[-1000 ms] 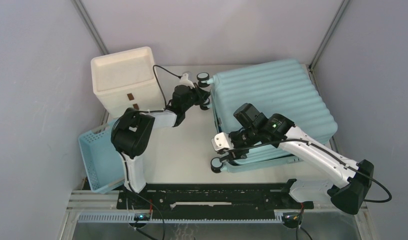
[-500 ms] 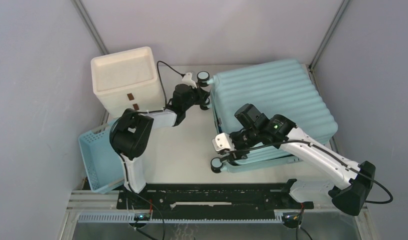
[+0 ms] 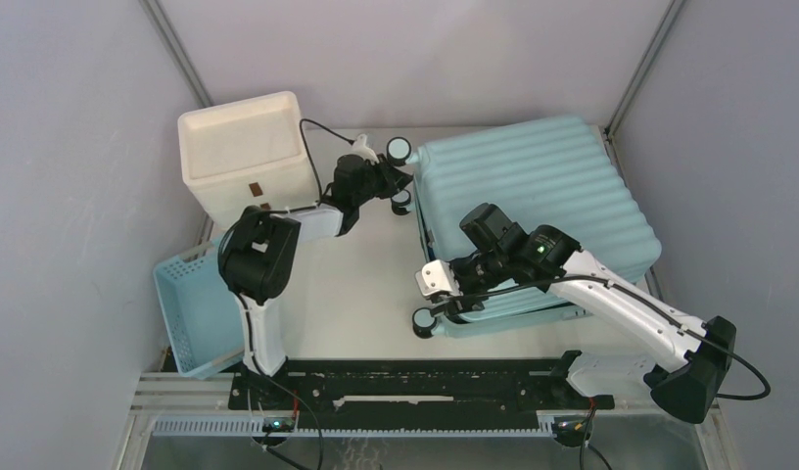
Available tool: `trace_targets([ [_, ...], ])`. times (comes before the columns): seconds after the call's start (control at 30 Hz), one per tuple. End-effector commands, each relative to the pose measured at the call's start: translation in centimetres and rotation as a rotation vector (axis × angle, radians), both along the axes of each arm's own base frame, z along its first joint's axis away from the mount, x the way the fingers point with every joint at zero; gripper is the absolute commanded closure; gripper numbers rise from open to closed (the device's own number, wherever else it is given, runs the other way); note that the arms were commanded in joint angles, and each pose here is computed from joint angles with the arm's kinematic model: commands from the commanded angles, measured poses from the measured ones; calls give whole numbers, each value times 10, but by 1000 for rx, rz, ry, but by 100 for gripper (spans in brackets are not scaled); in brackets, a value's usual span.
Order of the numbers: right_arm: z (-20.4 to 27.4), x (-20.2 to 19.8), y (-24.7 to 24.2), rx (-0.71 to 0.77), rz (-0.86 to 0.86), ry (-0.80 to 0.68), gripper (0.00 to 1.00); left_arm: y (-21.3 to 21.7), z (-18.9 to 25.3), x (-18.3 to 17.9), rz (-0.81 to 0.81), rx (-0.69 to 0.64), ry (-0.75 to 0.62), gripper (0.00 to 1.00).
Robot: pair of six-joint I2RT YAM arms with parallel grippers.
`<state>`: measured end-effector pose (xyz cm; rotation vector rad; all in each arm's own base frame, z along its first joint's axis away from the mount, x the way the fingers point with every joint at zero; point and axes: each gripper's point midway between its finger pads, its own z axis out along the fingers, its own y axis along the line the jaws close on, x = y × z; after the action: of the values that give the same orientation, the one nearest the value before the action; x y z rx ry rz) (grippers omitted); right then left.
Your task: Open, take out, and arrange the luggage
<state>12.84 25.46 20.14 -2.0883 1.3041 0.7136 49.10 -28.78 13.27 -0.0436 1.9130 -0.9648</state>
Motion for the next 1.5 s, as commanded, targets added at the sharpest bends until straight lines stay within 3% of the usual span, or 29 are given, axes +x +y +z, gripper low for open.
trace_targets([
  [0.0,13,-20,-4,40,24,49,84,58,63,60,284,-108,-125,79],
  [0.2,26,-7,4,83,-44,41,83,84,73,24,324,-64,-134,57],
  [0.4,37,12,13,119,-104,21,80,84,95,-38,190,-27,-179,50],
  [0.43,36,14,13,118,-108,19,76,84,96,-51,161,-14,-189,49],
  [0.6,32,17,13,101,-112,14,31,79,117,-121,-37,67,-353,40],
  [0.73,37,17,11,119,-114,10,16,83,134,-171,-124,87,-472,31],
  [1.0,101,0,1,280,-36,106,12,55,154,-264,-417,27,-639,25],
  [1.17,134,18,-15,394,-133,154,12,32,148,-321,-581,118,-777,14],
  [1.47,142,50,-48,478,-339,159,12,-9,106,-361,-743,268,-697,6],
])
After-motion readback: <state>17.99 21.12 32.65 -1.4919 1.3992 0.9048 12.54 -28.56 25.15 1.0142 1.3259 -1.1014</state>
